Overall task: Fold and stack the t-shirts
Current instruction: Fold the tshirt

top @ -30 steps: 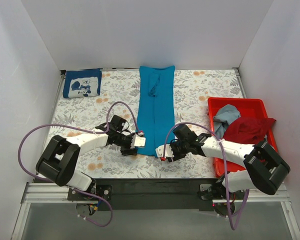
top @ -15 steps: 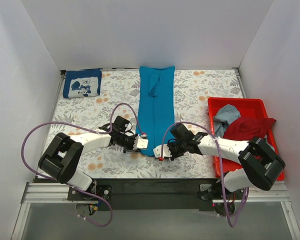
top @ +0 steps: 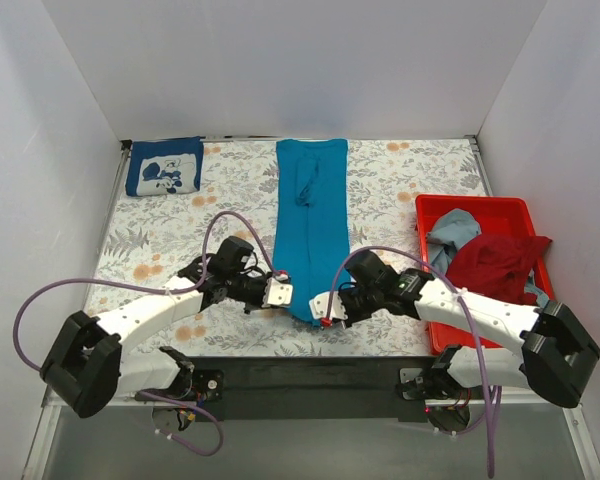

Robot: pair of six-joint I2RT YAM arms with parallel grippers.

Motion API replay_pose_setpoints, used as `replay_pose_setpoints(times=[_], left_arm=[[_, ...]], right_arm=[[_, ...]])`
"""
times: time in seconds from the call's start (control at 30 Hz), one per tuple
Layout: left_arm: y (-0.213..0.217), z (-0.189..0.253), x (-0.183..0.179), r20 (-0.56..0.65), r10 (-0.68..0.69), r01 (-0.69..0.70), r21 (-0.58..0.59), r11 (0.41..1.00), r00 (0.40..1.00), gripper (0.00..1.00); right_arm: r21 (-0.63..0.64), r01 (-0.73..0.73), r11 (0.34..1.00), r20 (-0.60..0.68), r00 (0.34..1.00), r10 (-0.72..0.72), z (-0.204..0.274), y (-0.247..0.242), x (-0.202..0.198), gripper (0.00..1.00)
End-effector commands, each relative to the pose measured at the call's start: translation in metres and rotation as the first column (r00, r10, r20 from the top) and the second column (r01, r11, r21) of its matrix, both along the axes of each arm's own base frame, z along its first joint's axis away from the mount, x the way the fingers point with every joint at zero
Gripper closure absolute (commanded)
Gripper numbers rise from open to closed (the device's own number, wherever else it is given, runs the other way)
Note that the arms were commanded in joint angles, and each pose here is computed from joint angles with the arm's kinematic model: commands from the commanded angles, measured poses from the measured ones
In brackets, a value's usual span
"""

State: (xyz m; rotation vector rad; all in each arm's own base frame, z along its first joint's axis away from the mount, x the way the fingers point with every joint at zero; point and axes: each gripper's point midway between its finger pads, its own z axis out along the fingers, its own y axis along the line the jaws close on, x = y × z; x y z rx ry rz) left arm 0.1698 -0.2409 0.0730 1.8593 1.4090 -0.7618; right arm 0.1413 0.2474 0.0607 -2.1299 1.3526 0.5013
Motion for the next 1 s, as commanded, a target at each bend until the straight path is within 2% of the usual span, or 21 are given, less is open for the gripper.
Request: replay_pose_setpoints(times=[0.0, 0.13, 0.3, 0.37, 0.7, 0.8, 0.97], left_arm=[[-0.002, 0.023, -0.003, -0.037, 0.042, -0.044, -0.051, 0.998, 0.998, 1.00], [-0.007, 0.045, 0.036, 0.011, 0.114, -0.112, -0.105, 0.988, 0.993, 1.00], [-0.006, 0.060, 0.103, 0.001, 0.199, -0.197, -0.137, 0.971, 0.980, 1.00], [-0.012, 0.074, 0.128, 0.050, 0.205, -0.194, -0.163, 0.967, 0.978, 1.00], [-0.011, 0.063, 0.239, 0.144, 0.288, -0.264, -0.166, 0.950, 0.947, 1.00], [-0.010, 0.060, 0.269, 0.157, 0.310, -0.283, -0.173, 0.944, 0.938, 1.00], [-0.008, 0.039, 0.300, 0.159, 0.325, -0.301, -0.161, 0.940, 0.932, 1.00]], right_arm=[[0.056, 0.045, 0.997, 0.006, 0.999, -0.045, 0.030, 0.009, 0.008, 0.99], [0.098, 0.093, 0.991, 0.049, 0.994, -0.098, 0.053, 0.015, 0.046, 0.99], [0.104, 0.093, 0.990, 0.112, 0.988, -0.105, 0.063, 0.019, 0.095, 0.99], [0.128, 0.114, 0.985, 0.140, 0.981, -0.132, 0.076, 0.020, 0.122, 0.99], [0.132, 0.191, 0.973, 0.228, 0.949, -0.218, 0.072, 0.010, 0.244, 0.99], [0.126, 0.204, 0.971, 0.228, 0.947, -0.229, 0.063, 0.007, 0.265, 0.99], [0.148, 0.205, 0.968, 0.252, 0.938, -0.238, 0.065, 0.012, 0.299, 0.99]])
